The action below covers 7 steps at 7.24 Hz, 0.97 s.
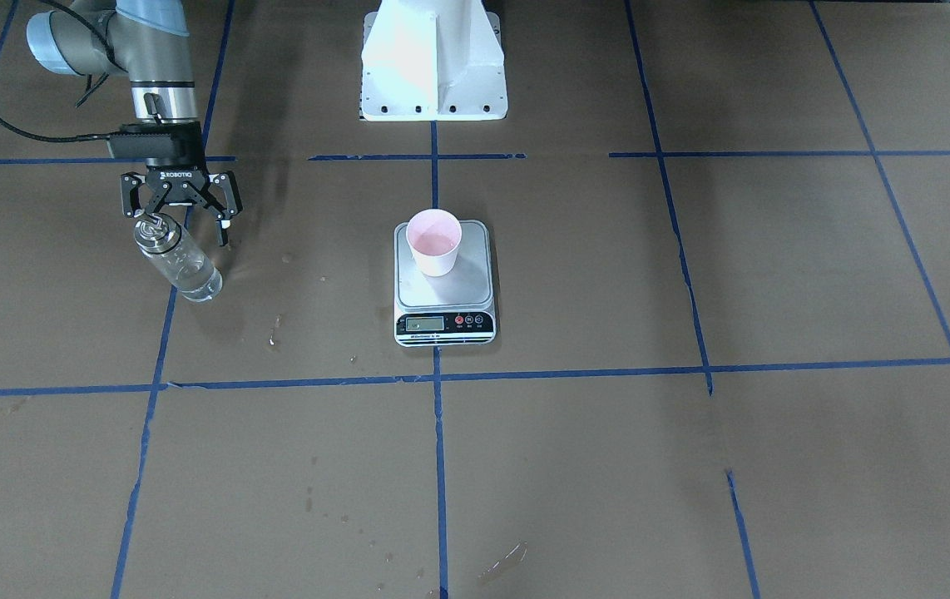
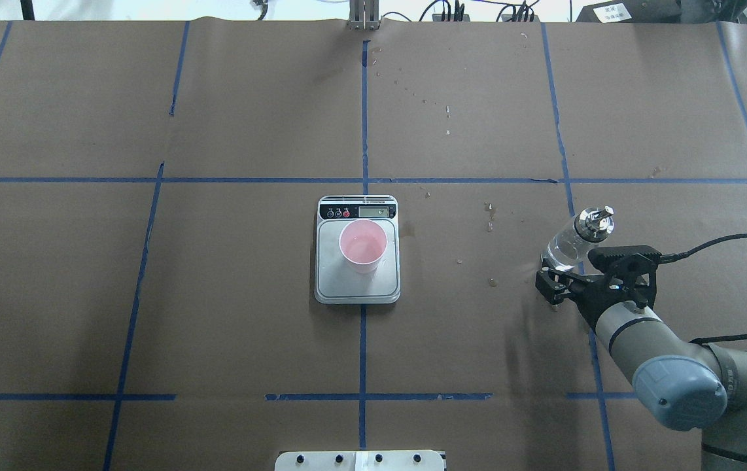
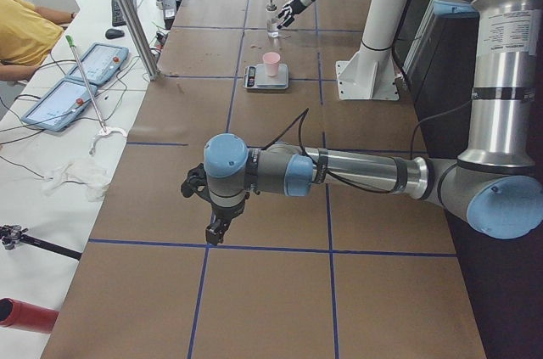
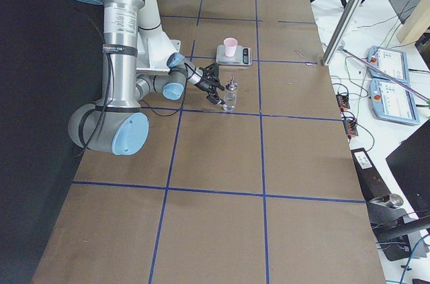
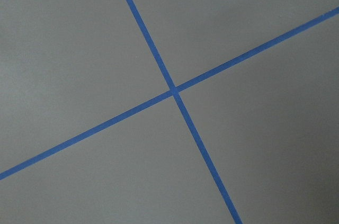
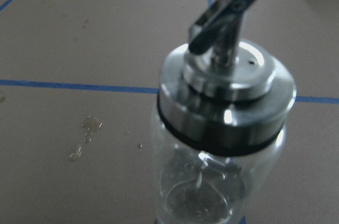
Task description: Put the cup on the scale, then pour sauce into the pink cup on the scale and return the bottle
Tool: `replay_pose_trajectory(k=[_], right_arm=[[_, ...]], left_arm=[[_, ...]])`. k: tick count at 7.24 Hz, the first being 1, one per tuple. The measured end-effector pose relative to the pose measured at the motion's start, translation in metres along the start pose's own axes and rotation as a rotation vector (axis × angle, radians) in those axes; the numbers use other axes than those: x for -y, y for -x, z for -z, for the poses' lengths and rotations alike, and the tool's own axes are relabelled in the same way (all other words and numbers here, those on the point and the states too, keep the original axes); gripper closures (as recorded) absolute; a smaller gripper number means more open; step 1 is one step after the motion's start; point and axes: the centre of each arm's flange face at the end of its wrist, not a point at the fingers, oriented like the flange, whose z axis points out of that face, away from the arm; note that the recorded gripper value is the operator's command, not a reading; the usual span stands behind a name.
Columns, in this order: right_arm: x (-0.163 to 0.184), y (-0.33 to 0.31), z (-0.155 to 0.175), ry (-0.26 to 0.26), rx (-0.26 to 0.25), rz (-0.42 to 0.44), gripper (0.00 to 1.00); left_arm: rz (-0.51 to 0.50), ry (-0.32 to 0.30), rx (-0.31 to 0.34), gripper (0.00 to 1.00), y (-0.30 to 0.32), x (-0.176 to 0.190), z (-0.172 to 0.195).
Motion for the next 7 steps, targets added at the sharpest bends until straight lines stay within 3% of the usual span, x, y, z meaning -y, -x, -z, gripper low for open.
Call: replay_pose_trajectory(k=[4, 7], right_arm=[[-0.009, -0.04, 0.047, 0.089, 0.016, 0.115, 0.0], [0.017, -0.091, 0.034, 0.155, 0.055, 0.204, 0.0]], left_arm=[[0.001, 0.001, 0.0, 0.0, 0.0, -0.002, -0.001], [0.0, 0.0, 0.0, 0.0, 0.0, -0.002, -0.001]])
